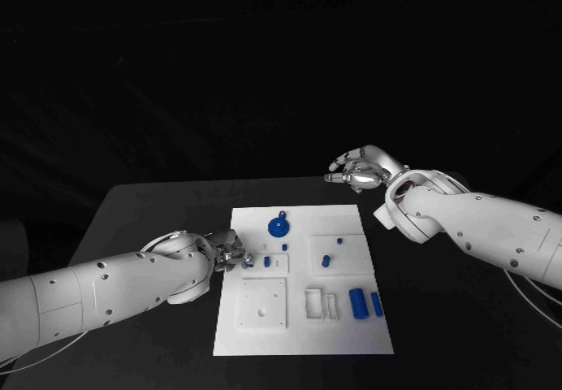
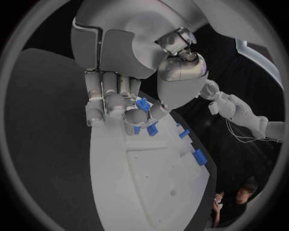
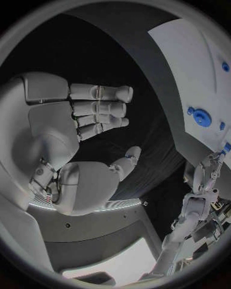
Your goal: Assemble the parts on the task board
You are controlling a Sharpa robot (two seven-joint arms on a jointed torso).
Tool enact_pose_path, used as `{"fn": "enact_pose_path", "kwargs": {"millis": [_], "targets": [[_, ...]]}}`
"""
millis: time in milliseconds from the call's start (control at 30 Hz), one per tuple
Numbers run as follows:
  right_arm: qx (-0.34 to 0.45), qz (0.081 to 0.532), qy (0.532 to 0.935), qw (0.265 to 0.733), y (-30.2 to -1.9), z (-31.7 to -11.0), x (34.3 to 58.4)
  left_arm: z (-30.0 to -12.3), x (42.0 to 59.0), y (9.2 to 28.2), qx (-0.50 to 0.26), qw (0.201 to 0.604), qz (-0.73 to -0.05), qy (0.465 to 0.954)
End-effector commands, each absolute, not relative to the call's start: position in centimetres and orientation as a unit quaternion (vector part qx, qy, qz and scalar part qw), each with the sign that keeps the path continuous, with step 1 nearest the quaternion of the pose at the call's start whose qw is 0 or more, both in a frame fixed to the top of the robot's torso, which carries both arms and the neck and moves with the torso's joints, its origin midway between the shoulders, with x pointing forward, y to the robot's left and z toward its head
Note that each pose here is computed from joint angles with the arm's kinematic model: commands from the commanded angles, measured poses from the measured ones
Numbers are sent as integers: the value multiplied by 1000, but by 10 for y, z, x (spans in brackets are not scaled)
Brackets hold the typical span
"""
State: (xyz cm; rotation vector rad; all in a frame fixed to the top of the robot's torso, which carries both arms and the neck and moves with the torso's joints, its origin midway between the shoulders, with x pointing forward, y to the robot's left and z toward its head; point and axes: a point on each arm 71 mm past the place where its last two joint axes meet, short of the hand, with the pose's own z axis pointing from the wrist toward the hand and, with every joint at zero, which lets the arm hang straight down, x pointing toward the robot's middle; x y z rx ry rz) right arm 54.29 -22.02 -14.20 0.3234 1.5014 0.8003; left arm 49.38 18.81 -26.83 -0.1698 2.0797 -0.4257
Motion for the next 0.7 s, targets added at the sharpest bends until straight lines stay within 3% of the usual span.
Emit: {"fn": "enact_pose_path", "kwargs": {"millis": [33,700], "targets": [[136,354,663,645,-219,-142,542,-270,493,188,-74,489,-172,852],[137,354,663,645,-219,-143,543,-272,492,186,-70,481,-170,857]]}}
